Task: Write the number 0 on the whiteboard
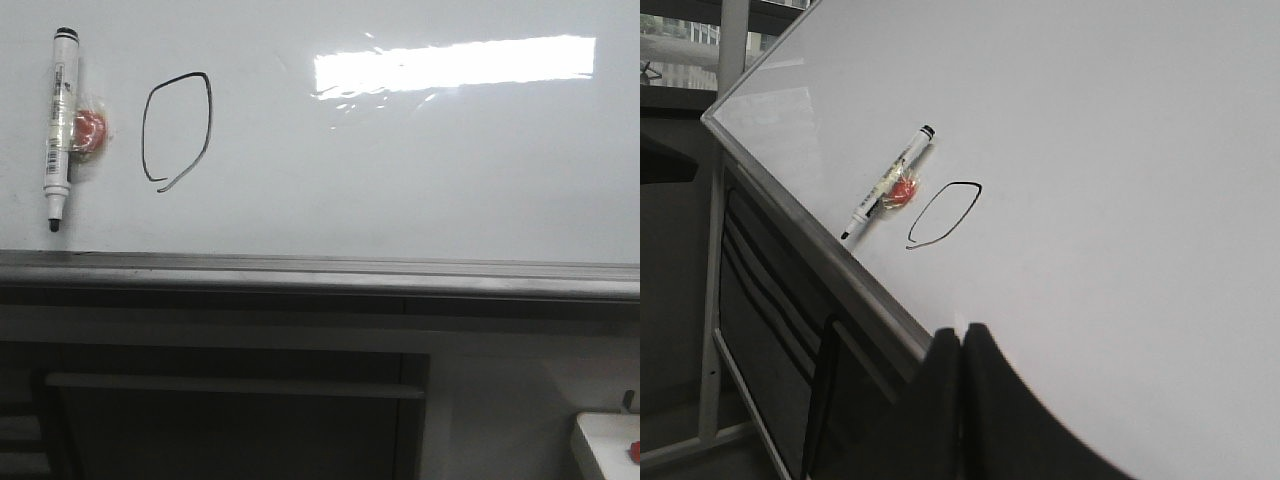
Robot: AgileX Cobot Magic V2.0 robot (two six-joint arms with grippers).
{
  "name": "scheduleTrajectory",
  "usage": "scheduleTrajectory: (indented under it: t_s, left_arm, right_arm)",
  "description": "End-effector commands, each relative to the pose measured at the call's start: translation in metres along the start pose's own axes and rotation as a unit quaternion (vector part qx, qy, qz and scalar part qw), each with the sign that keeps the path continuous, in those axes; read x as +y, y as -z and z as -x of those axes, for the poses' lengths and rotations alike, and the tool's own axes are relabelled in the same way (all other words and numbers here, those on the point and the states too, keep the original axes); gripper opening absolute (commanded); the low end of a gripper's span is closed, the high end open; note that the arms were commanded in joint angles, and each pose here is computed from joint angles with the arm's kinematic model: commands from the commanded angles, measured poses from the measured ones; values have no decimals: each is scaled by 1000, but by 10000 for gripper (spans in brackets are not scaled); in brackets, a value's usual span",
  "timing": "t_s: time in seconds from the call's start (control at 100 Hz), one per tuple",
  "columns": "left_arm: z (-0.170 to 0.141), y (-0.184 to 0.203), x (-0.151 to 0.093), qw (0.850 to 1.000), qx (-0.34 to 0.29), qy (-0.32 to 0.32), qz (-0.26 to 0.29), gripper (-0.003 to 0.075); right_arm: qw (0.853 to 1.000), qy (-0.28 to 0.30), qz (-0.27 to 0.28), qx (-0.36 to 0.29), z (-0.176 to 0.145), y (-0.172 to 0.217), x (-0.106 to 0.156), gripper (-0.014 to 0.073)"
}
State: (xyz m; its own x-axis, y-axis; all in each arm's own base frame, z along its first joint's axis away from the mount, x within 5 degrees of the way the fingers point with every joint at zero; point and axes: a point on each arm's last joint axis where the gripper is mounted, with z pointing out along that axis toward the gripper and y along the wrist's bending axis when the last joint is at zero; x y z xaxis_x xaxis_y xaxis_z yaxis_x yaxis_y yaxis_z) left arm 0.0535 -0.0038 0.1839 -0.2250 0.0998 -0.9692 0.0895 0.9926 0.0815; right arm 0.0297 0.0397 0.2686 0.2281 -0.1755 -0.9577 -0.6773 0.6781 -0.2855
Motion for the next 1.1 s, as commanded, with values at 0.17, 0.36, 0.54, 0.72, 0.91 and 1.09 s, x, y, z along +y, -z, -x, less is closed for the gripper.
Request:
scheduleTrajectory:
  t_s: [0.17,0.36,0.54,0.72,0.91,1.09]
  left_arm:
    - [3,1,0,999,-42,3,3,-20]
    - [3,1,0,999,-42,3,3,-20]
    - [3,1,0,999,-42,3,3,-20]
    - [3,1,0,999,-42,4,3,-20]
    - [3,1,0,999,-42,4,3,-20]
    - [3,1,0,999,-42,4,3,-20]
  right_arm:
    - [999,-6,-33,-32,12,1,-7,-51]
    - [999,-6,-33,-32,12,1,-7,-51]
    - [999,-6,-33,-32,12,1,-7,-51]
    - [998,-6,-39,-38,13,1,-9,-51]
    - [993,-72,-79,-39,13,2,-16,-51]
    - [980,-133,-141,-33,10,4,-23,-51]
